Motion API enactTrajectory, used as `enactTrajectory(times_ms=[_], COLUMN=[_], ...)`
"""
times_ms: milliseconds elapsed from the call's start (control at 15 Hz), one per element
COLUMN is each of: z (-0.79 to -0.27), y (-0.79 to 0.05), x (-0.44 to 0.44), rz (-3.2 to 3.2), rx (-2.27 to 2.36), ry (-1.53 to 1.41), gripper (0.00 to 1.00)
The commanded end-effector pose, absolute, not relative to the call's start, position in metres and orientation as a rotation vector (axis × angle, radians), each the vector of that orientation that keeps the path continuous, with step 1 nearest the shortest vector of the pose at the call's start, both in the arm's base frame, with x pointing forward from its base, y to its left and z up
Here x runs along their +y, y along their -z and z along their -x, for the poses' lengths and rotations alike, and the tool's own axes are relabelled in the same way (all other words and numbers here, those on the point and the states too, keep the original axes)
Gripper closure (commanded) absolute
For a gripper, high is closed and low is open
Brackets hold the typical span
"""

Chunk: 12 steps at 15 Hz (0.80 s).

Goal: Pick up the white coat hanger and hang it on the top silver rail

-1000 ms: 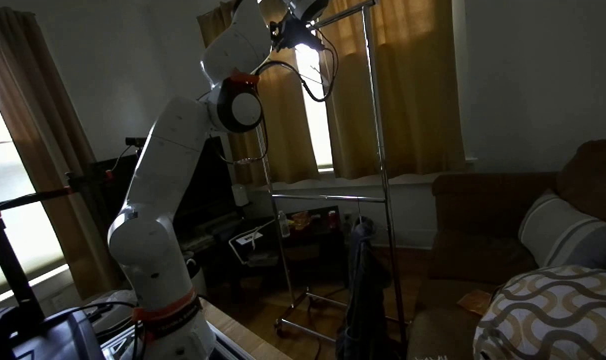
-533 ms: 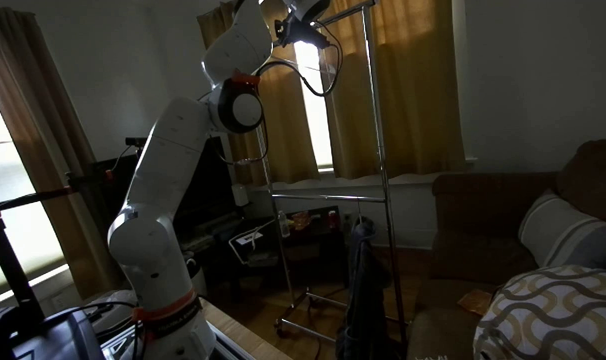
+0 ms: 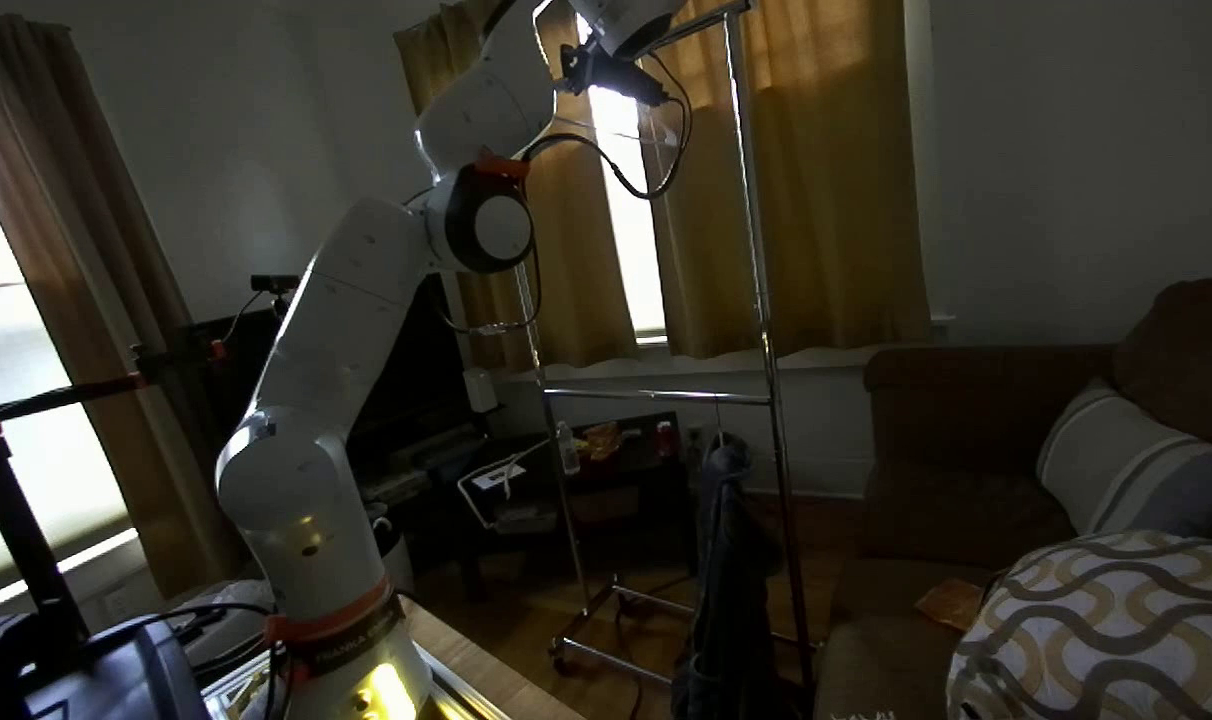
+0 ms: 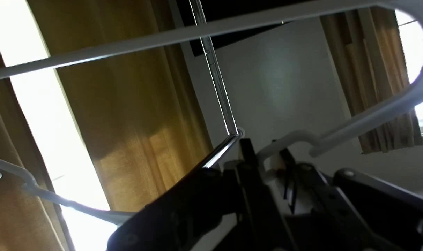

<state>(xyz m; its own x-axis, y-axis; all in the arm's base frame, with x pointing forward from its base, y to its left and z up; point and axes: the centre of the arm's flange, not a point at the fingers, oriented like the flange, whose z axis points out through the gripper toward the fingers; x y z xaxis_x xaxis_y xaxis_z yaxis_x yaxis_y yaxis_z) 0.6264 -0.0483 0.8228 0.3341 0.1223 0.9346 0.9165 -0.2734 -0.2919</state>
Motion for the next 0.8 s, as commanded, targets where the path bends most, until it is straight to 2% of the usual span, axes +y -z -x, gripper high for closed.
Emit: enactTrajectory(times_ms=[0, 733], z=[-0.684, -0.710], y=[-0.861, -0.849], x=[-0.066, -0.068], rz=[1.610, 1.578], rx=[-0.940, -0.838], ry=[1.080, 1.090], gripper=[0.96, 0.96])
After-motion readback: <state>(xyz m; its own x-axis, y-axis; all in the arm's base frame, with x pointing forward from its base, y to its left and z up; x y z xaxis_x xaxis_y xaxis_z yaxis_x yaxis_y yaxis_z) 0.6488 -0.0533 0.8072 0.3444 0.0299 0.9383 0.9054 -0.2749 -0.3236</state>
